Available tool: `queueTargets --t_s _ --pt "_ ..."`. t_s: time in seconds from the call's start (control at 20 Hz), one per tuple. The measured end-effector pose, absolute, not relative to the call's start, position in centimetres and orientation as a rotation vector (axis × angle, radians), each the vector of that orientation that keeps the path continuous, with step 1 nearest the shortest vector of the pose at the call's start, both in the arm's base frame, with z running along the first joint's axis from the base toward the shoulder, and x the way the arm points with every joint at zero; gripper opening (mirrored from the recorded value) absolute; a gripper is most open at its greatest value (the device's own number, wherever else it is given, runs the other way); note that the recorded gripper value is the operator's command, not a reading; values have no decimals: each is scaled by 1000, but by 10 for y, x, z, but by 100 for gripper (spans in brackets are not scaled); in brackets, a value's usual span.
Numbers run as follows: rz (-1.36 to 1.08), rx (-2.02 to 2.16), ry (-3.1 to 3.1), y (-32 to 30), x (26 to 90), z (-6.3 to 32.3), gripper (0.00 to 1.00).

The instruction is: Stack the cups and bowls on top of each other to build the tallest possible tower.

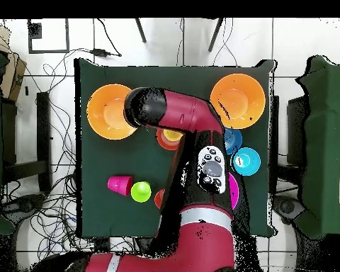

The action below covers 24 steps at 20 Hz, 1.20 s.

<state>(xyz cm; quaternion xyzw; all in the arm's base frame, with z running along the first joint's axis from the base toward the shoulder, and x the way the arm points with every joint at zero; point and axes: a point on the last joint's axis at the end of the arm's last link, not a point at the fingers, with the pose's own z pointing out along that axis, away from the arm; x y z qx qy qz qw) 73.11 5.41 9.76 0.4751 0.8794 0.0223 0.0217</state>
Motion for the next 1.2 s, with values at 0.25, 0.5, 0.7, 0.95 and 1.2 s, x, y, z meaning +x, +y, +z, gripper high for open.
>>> queueTargets --t_s 0.25,0.5,0.7,0.95,1.2 --pt "64 1479 2754 55 740 109 100" --pt "64 1477 2765 56 747 119 100" --pt "67 1473 2762 56 751 122 100" --pt "76 1459 2752 58 758 127 100" --pt "80 1445 2750 63 762 128 100"
